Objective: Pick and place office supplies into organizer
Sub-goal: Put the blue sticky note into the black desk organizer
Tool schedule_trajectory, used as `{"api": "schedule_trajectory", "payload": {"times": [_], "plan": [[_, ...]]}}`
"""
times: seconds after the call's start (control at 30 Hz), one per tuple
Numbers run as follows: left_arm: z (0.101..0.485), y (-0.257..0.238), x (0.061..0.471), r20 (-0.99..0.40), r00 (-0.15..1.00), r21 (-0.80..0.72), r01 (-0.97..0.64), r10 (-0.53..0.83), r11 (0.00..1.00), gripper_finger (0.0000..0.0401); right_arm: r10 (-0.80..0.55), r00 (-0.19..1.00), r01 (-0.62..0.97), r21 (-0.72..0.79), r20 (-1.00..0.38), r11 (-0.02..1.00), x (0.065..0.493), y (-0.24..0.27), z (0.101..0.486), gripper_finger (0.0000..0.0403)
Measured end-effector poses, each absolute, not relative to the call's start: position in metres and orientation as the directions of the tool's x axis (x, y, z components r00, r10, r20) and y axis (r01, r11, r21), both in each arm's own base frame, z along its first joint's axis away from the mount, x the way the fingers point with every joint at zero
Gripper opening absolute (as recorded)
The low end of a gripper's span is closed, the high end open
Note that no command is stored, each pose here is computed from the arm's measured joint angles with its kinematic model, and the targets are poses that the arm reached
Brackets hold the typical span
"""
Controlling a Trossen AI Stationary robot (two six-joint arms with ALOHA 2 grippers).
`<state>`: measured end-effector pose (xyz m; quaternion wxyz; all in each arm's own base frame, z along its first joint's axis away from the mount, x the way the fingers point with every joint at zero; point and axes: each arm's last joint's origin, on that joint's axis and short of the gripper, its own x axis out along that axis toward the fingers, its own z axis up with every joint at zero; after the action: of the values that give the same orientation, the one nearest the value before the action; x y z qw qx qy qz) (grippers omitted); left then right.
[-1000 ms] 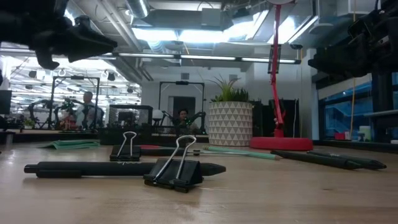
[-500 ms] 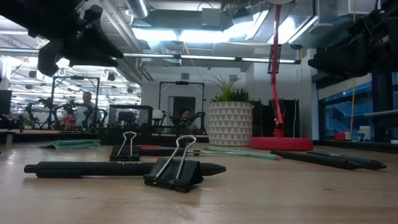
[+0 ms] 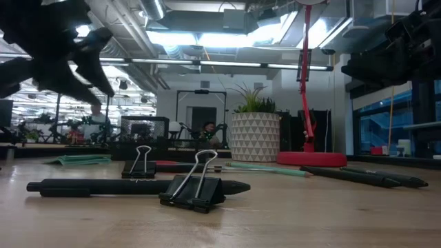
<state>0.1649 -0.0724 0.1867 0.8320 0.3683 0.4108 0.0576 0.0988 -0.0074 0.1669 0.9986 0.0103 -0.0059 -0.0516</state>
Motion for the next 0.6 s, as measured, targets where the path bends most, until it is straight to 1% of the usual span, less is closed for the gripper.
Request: {"api": "schedule_trajectory", "payload": {"times": [0.13,0.23,0.6], "plan": [[0.183,-0.077,0.171,-0.691,0.611,0.637,0.264,0.385,0.724,0.0134,-0.104,0.995,0.103,0.021,0.011,0.994,0.099,-0.007,0.167,0.0127],[0.182,-0.08,0.175,-0.716,0.583,0.606,0.246,0.384,0.757,0.0134,-0.103,0.995,0.103,0.021,0.011,0.994,0.099,-0.007,0.167,0.0127],[0.15,-0.086,0.177,-0.856,0.37,0.464,0.246,0.36,0.851,0.0134,-0.104,0.995,0.103,0.018,0.011,0.994,0.099,-0.007,0.167,0.0127]]}}
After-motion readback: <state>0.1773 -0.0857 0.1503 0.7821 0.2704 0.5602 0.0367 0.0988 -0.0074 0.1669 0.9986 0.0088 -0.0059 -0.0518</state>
